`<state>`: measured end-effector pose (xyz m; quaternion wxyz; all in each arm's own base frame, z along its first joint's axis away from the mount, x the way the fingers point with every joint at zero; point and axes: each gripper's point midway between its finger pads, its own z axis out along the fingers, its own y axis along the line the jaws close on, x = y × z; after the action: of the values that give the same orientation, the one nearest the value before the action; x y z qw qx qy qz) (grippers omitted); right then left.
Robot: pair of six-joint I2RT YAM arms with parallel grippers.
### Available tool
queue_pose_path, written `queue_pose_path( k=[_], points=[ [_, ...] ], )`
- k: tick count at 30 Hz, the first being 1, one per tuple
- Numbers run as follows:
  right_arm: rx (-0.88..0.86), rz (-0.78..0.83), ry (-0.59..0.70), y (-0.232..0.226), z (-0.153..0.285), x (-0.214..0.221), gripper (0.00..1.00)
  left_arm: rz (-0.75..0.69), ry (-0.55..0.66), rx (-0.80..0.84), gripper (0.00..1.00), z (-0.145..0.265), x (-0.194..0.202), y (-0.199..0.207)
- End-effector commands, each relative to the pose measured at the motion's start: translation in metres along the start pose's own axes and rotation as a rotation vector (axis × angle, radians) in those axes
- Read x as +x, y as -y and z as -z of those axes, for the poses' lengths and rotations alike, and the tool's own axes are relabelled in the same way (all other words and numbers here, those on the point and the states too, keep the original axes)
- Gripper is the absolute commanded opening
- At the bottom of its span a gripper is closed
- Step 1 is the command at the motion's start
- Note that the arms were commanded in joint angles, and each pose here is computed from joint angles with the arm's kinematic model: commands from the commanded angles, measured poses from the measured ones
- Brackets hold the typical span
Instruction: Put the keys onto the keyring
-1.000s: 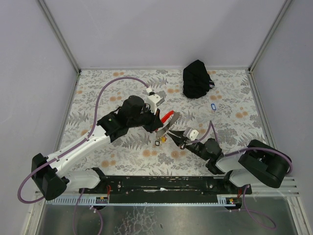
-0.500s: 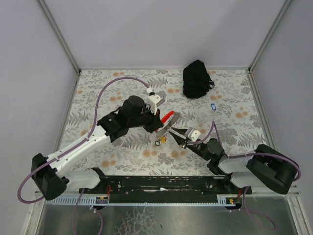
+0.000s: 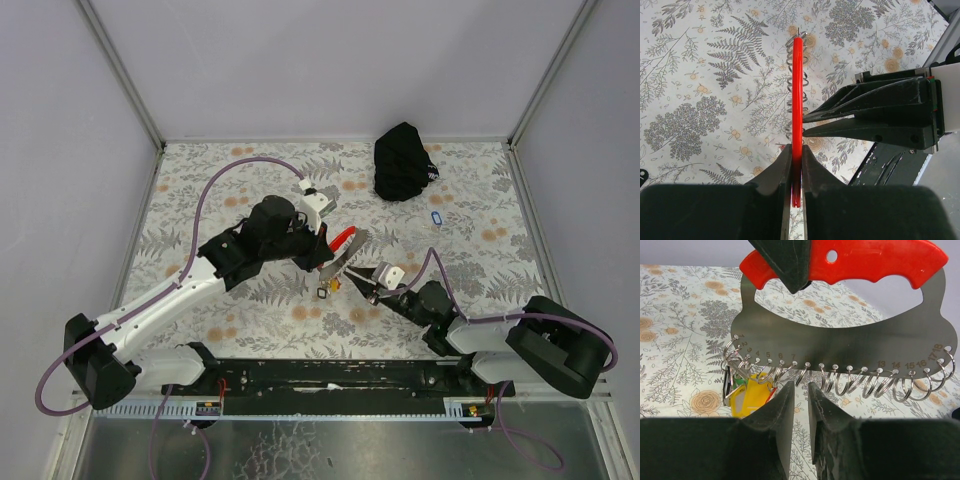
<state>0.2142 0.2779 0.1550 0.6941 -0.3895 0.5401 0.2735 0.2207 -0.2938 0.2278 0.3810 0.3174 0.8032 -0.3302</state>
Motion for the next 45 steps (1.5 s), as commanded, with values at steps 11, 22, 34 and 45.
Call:
queue_pose_path(
  k=[11,22,34,45],
  points=[
    [0.029,0.018,0.104,0.007,-0.01,-0.029,0.22,-0.029,0.048,0.055,0.0,0.006,-0.016,0.016],
    [0.04,0.019,0.116,0.009,-0.011,-0.032,0.17,-0.03,0.045,0.061,0.0,0.003,-0.016,0.017],
    [0.02,0.028,0.083,0.008,-0.009,-0.032,0.0,0.064,0.133,-0.047,0.0,0.001,-0.022,-0.003],
    [0.002,0.007,0.055,0.004,-0.007,-0.029,0.0,0.081,0.188,0.014,0.0,0.006,-0.019,0.005]
  ],
)
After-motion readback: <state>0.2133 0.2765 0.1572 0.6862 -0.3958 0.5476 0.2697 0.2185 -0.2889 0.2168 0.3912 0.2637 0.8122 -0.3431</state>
